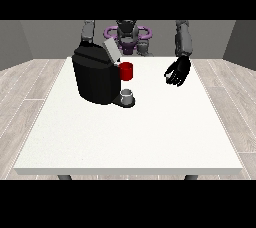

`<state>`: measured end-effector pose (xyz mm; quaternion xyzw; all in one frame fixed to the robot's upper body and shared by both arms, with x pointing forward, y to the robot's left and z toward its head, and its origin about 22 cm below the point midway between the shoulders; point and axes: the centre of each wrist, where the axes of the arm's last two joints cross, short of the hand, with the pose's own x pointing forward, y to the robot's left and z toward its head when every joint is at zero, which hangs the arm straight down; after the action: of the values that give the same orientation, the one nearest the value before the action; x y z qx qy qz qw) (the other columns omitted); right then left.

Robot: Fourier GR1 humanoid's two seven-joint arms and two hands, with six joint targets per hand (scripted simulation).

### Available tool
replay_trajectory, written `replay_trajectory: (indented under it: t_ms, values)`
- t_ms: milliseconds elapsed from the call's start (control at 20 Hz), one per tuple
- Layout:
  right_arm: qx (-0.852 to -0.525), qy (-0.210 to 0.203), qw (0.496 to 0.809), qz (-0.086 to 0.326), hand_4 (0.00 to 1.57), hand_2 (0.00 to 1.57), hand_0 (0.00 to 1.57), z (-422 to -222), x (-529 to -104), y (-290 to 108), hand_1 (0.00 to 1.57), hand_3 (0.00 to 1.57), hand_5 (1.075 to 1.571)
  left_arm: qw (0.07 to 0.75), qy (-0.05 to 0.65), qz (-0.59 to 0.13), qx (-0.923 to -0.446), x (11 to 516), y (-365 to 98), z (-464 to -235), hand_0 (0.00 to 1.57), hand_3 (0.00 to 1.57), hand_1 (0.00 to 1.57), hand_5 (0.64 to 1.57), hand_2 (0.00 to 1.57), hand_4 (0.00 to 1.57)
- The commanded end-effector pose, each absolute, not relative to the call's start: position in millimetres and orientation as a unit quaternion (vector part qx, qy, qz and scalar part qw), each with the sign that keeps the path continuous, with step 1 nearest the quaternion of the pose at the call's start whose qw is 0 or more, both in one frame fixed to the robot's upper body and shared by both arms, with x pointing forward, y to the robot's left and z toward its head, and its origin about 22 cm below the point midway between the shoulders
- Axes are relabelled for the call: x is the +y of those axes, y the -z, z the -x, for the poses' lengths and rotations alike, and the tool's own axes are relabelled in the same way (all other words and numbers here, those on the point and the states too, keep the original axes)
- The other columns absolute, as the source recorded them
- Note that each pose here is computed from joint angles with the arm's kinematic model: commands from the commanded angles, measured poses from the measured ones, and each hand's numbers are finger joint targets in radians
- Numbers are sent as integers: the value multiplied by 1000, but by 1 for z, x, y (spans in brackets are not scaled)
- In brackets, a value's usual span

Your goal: Insert the coffee pod into the coffee machine and close the lid

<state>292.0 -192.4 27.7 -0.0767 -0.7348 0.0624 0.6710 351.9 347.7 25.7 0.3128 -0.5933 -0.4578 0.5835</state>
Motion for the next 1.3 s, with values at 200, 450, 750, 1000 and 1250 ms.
replay_trajectory:
  t_ms: [200, 450, 750, 1000, 1250]
  values:
    - [-722, -54, 685, 78, 0, 0, 0, -308, -208, -18, 0, 0, 1571, 574, 549, -328, -512, 334, -13, -355, 757, 769, 757, 1571, 928, 348]
    - [-705, -56, 703, 73, 0, 0, 0, -302, -197, -12, 0, 0, 1571, 596, 551, -300, -501, 335, 2, -358, 792, 866, 792, 1571, 979, 399]
    - [-700, -45, 708, 84, 0, 0, 0, -310, -210, -4, 0, 0, 1571, 562, 543, -311, -542, 324, -10, -372, 1190, 1216, 1190, 1571, 1287, 506]
    - [-671, -50, 730, 122, 0, 0, 0, -291, -215, 29, 0, 0, 1571, 579, 519, -221, -589, 319, -24, -379, 1451, 1359, 1451, 1571, 1437, 521]
    - [-640, -43, 753, 147, 0, 0, 0, -292, -236, 52, 0, 0, 1571, 579, 554, -198, -565, 271, -42, -393, 1403, 1319, 1403, 1571, 1395, 502]
